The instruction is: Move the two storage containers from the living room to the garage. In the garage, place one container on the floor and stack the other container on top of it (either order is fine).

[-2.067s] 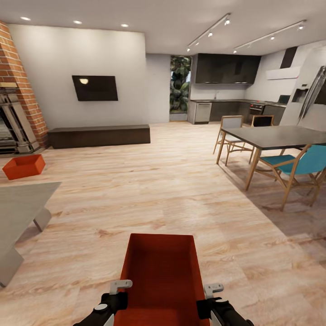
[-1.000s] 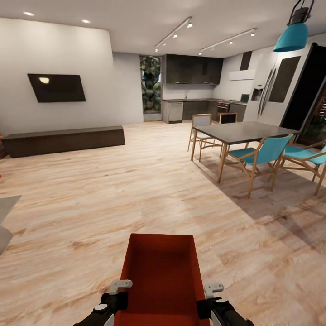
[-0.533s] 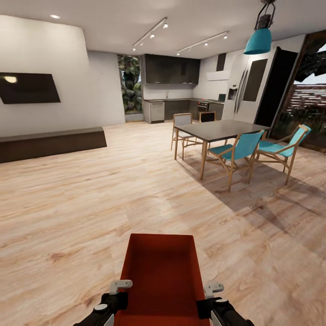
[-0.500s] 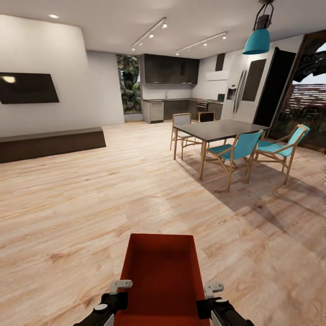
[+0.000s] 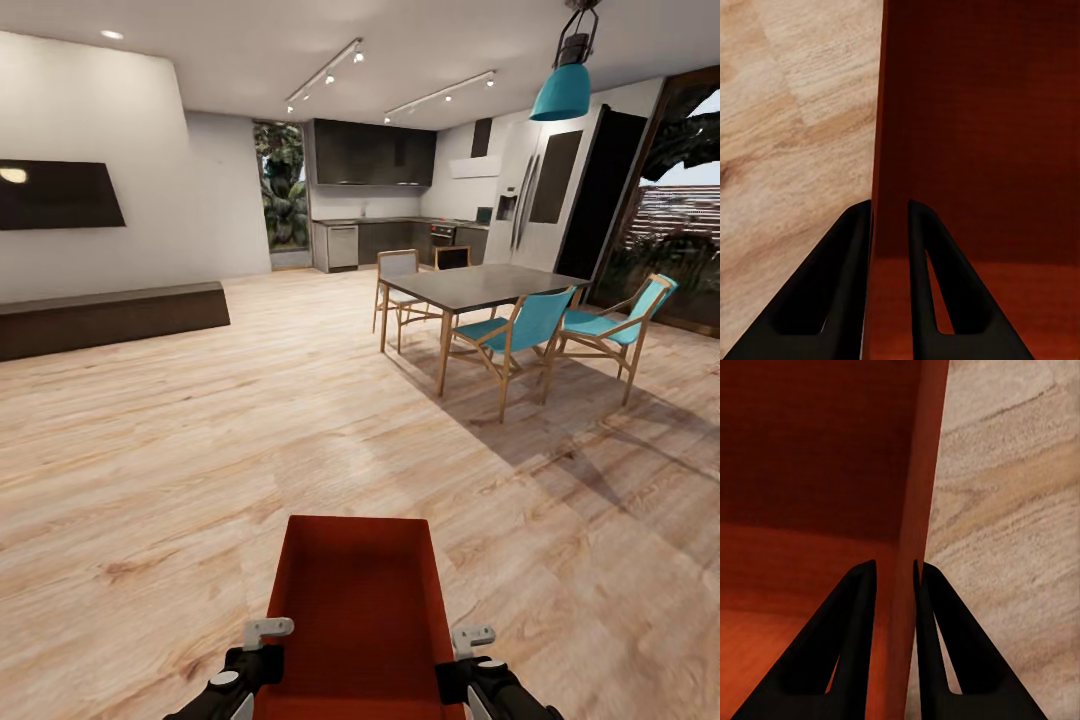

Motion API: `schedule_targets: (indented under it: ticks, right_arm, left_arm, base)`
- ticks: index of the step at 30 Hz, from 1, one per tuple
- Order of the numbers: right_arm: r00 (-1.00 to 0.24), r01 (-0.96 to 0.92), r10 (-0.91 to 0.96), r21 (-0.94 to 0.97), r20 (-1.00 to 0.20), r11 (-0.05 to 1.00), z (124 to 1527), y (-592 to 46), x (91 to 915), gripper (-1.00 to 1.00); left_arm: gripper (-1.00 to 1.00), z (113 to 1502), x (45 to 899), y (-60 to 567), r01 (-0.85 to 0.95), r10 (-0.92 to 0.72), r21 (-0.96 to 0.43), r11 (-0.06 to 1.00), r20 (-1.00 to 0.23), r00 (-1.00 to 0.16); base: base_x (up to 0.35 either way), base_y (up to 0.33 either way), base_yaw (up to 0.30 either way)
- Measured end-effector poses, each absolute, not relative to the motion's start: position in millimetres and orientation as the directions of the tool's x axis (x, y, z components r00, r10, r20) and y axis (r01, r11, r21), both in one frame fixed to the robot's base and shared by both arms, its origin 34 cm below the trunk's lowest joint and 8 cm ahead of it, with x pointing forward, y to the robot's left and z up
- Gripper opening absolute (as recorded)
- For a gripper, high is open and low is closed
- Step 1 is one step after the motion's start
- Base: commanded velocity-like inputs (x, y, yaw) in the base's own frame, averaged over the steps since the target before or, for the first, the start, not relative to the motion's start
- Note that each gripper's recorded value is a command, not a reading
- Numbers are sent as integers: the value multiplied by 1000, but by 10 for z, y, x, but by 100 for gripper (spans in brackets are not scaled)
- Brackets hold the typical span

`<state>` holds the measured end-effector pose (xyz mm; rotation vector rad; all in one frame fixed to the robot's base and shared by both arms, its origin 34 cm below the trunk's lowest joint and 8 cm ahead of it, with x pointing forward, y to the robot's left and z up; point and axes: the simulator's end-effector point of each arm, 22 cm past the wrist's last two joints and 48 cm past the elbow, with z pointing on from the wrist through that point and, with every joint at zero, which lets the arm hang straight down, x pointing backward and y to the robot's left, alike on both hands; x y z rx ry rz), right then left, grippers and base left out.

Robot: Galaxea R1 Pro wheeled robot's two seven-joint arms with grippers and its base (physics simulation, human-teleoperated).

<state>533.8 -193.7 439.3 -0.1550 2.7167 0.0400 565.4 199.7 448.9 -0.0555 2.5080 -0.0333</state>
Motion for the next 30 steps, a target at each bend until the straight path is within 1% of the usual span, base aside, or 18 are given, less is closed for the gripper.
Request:
schedule_targets:
  ticks: [7, 30]
  right_arm:
    - [-907, -115, -104, 5, -407, 993, 4391, -1937, 5334, -100]
    - [-907, -116, -104, 5, -408, 993, 4391, -1940, 5335, -100]
  left_arm:
    - [-100, 4486, 5649, 1996, -33, -49, -37, 999, -590, -806]
    - [-100, 4486, 5649, 1994, -33, -49, -38, 999, -590, -806]
  base:
    - [0, 0, -221]
    - [0, 0, -283]
